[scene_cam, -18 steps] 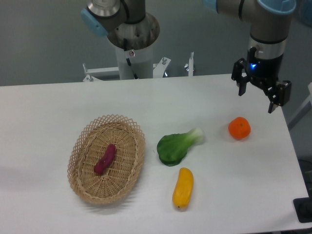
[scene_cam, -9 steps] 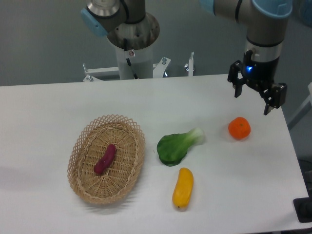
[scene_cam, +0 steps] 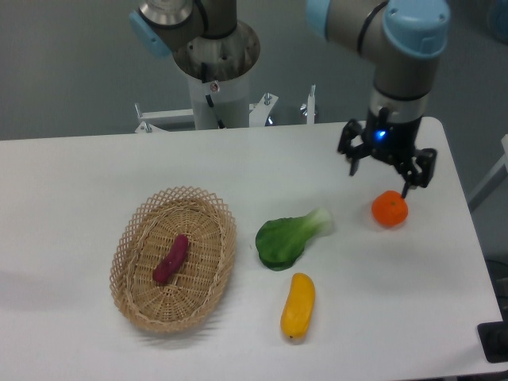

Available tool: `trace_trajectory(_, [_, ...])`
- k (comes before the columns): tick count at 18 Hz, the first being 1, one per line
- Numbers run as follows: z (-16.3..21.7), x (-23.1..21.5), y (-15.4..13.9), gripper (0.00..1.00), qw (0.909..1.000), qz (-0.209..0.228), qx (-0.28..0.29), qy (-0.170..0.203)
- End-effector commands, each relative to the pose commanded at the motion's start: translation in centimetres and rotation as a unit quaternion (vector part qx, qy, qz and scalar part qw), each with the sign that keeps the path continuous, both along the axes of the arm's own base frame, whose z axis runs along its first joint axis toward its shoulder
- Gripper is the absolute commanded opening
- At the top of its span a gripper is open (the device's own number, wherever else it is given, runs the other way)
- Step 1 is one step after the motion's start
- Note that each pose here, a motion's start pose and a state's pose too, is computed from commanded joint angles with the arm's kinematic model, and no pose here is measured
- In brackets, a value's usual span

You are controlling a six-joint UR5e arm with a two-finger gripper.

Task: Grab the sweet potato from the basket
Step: 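Move the open gripper over the wicker basket above the purple sweet potato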

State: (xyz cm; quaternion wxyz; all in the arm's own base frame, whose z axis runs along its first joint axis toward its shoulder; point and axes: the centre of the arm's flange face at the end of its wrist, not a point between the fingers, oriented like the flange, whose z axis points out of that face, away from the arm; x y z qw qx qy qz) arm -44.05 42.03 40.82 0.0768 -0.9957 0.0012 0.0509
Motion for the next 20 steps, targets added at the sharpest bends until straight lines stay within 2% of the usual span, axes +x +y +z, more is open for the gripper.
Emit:
trace_trajectory(6, [-3.3,7.9,6.0,1.00,0.9997,-0.013,0.006,-0.018])
trace_trajectory(11, [-8.1,15.2,10.9,1.00,0.9967,-0.078,0.018,-0.012])
trace_trajectory(15, [-11.9,19.6,13.6,1.00,0.9946,-0.099,0.001,-0.033])
trace_trajectory(20, [-15.8,23.3,14.8,1.00,0.9914,-0.115,-0.025,-0.056])
